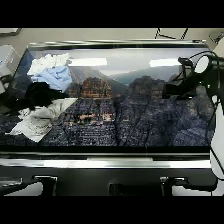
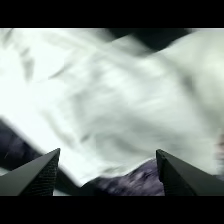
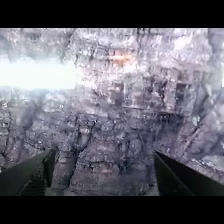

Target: Fold the clothes and pants, and hang the long-sleeved shirts on hangers.

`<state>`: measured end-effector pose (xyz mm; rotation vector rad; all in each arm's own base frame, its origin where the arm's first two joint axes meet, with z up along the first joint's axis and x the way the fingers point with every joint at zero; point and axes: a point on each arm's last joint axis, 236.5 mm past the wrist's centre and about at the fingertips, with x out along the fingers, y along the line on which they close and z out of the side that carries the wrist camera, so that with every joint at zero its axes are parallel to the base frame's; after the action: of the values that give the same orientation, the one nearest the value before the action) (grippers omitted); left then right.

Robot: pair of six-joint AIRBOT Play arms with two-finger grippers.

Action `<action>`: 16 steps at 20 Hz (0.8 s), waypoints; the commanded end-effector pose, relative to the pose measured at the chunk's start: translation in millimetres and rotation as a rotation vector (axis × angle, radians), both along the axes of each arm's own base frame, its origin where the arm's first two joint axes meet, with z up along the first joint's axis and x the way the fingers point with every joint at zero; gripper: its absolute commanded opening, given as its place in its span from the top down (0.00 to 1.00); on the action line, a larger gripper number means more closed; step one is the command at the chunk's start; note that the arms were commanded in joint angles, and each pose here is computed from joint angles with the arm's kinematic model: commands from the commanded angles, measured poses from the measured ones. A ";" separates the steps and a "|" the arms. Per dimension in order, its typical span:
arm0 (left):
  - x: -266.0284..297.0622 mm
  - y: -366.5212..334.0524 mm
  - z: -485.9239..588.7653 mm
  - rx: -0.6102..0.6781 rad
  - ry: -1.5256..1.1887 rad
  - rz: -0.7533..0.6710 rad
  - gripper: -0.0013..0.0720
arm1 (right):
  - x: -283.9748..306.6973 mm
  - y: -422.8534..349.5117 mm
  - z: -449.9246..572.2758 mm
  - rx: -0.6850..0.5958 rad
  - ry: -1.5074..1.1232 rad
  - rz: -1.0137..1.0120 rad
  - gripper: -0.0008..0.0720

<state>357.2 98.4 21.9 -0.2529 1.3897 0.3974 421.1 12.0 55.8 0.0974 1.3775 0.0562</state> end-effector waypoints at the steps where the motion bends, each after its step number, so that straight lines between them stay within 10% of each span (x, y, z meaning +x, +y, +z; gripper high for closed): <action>1: -44.2 14.9 -27.6 -0.267 0.071 0.215 0.01 | 2.1 7.5 -3.8 0.027 0.003 0.025 0.06; 9: 7.9 -5.3 -95.6 -0.367 -0.142 0.302 0.02 | -12.7 24.2 -2.9 0.097 0.063 0.038 0.06; 10: 8.2 -12.1 -98.1 -0.375 -0.130 0.291 0.27 | -15.1 24.2 -2.8 0.096 0.072 0.040 0.06; 11: 11.7 -20.1 -94.1 -0.392 -0.138 0.282 0.88 | -15.4 24.2 -1.6 0.096 0.070 0.040 0.06; 16: 65.5 -100.1 78.5 -0.439 -0.571 -0.105 0.95 | -3.9 9.8 33.0 0.032 -0.084 0.024 0.06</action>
<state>401.3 51.4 5.5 -0.6842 1.1216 0.1568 410.7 30.0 68.5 0.1320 1.3822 0.1334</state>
